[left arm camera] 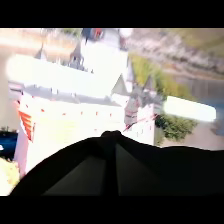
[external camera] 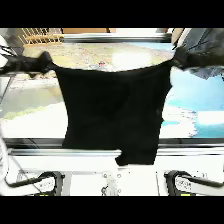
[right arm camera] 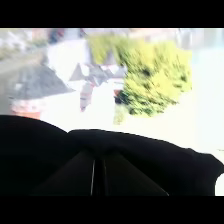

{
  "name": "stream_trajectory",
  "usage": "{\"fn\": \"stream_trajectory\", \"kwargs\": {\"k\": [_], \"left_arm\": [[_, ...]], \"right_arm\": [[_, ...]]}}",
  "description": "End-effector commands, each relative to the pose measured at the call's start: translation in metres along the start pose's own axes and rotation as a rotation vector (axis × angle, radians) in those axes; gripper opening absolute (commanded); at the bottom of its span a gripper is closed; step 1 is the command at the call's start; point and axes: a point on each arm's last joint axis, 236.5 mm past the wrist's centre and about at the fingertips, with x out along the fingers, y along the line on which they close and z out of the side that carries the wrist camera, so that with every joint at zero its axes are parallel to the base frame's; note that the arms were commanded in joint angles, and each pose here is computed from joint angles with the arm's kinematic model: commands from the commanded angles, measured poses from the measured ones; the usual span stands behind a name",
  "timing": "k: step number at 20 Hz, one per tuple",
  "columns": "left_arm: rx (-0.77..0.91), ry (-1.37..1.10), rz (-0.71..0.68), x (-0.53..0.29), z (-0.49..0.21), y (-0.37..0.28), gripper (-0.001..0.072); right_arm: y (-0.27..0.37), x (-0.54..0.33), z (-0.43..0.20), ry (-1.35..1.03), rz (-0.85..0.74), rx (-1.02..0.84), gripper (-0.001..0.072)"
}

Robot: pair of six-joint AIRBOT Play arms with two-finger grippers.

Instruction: Fold the clothes and pants, and hang the long-sleeved shirts on hangers.

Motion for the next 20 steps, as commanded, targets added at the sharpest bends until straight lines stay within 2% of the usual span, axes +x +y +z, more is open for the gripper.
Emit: {"fn": "stream_trajectory", "kwargs": {"k": [1, 5, 10, 13, 15, 20], "left_arm": [[-0.195, 0.070, -0.034, 0.105, -0.008, 0.046, 0.0012], [-0.256, 0.007, -0.026, 0.140, 0.003, 0.071, 0.0012], [-0.219, 0.039, -0.016, 0.135, -0.004, 0.074, 0.0012], [-0.111, 0.104, 0.107, 0.125, -0.034, 0.089, 0.0011], [-0.116, 0.117, 0.192, 0.118, -0.061, 0.108, 0.0011], [-0.112, 0.233, 0.243, 0.121, -0.131, 0.137, 0.0012]], "right_arm": [[-0.067, 0.102, -0.013, 0.097, -0.048, 0.094, 0.0016], [-0.099, 0.141, -0.006, 0.047, -0.084, 0.132, 0.0016], [-0.109, 0.127, -0.009, 0.064, -0.151, 0.071, 0.0015], [-0.120, 0.112, -0.041, 0.164, -0.250, -0.008, 0.0015], [-0.127, 0.104, -0.071, 0.212, -0.299, -0.019, 0.0015], [-0.152, 0.105, -0.154, 0.344, -0.341, 0.026, 0.0015]]}}
